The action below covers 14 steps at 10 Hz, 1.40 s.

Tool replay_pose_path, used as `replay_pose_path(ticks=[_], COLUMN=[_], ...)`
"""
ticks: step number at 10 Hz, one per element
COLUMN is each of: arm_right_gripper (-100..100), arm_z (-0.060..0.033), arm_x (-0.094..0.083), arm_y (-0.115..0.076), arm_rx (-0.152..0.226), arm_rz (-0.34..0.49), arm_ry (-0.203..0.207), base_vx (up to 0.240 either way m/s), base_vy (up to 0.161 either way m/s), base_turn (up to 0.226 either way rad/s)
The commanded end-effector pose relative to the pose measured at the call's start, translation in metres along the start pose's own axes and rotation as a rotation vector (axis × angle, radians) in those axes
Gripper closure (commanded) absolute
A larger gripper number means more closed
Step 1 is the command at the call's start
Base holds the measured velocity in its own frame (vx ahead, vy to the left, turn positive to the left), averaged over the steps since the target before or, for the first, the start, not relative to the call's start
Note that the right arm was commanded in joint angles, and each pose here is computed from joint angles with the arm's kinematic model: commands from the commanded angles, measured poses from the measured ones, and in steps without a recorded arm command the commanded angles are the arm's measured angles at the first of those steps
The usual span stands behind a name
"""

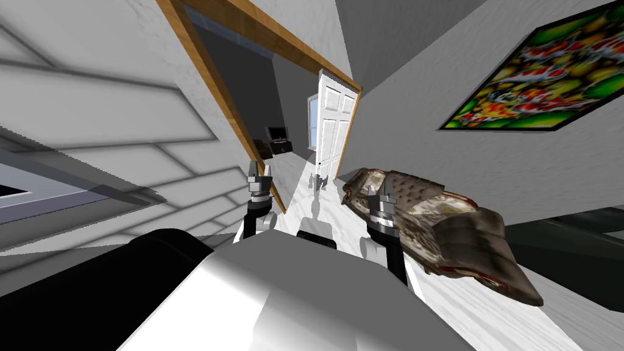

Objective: Push the door open

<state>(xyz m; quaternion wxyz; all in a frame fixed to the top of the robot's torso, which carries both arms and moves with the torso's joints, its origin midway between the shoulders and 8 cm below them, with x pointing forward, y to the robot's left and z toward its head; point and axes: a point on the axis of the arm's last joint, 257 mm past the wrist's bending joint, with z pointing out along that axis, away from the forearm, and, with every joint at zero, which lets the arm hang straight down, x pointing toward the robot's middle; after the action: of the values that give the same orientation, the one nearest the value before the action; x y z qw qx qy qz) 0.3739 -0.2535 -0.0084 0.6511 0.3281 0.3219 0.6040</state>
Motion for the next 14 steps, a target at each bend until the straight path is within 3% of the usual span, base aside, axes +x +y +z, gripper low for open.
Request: replay_pose_path(ticks=[1,14], arm_right_gripper=[-100,-100], arm_z=[-0.001,-0.0136], arm_x=[0.002,0.018], arm_y=[-0.01,-0.092], arm_rx=[0.01,0.1], arm_rz=[0.001,0.016], arm_ry=[0.011,0.093], base_vx=[0.068,0.107], base_vy=[-0.014,-0.01], base_turn=[0.07,0.073])
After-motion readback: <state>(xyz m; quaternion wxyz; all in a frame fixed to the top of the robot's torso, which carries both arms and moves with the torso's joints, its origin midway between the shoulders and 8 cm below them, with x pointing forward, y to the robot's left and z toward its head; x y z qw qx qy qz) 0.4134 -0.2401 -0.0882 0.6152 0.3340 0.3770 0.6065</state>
